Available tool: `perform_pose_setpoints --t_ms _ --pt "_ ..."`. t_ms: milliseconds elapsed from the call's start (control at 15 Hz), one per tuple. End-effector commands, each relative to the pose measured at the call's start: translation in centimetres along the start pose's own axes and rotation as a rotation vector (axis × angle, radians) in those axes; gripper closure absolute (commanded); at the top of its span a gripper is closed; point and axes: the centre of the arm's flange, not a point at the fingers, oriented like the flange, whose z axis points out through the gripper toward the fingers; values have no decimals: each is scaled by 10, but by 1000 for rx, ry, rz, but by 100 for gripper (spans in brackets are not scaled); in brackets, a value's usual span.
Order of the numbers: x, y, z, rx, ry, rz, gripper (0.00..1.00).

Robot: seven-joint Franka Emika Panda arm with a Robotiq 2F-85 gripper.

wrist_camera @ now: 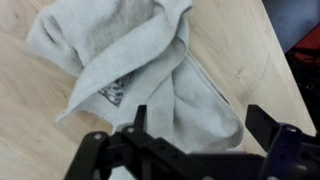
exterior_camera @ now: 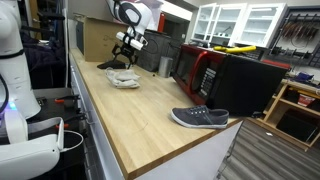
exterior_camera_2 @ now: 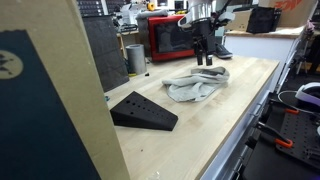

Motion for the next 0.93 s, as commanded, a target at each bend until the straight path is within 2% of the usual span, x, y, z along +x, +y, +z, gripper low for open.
perform_pose_setpoints --t_ms 0,400,867 --pt "57 10 5 16 35 157 0" --pt "113 29 29 -34 88 322 0" --pt "127 77 40 -92 173 492 0"
